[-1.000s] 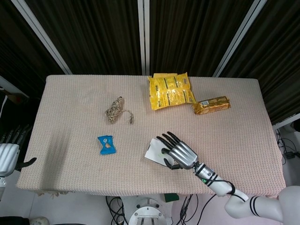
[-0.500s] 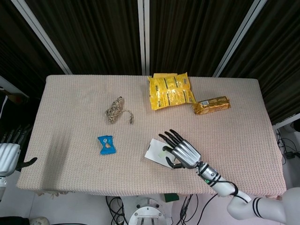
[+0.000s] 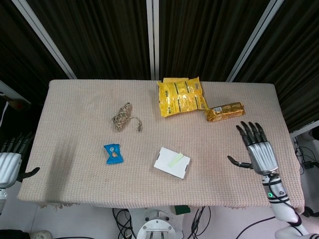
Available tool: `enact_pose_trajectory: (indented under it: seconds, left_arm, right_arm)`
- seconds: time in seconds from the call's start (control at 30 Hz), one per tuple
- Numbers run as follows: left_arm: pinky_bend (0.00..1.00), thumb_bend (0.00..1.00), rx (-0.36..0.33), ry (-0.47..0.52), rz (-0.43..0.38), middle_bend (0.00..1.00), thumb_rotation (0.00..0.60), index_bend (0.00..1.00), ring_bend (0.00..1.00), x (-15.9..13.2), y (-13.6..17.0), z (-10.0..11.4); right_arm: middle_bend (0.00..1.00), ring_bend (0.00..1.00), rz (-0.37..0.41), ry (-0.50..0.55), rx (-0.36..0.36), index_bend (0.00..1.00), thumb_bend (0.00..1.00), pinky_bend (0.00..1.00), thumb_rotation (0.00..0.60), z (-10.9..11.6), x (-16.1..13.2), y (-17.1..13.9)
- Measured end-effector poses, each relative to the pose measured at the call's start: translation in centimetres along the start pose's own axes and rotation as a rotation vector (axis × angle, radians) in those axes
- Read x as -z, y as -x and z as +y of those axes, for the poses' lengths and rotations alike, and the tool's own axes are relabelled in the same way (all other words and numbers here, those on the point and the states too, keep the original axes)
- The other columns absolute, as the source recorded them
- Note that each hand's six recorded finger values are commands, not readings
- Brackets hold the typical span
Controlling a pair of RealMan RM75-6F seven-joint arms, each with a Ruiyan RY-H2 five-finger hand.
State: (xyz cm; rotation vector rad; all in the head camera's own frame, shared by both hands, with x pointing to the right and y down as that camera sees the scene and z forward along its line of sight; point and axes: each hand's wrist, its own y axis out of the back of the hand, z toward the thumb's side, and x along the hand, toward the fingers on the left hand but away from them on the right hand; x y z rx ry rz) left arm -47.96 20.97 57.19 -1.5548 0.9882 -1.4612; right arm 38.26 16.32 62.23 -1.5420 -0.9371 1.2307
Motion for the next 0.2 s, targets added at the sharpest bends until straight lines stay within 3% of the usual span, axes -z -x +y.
enact_pose_trajectory:
  seconds: [0.2]
  left_arm:
    - [0.09, 0.0, -0.005, -0.007, -0.017, 0.07, 0.6, 0.08, 0.0, -0.7, 0.1, -0.1]
  right_arm:
    - [0.0, 0.0, -0.34, -0.055, -0.037, 0.0, 0.12, 0.0, 0.217, 1.6, 8.7, -4.6]
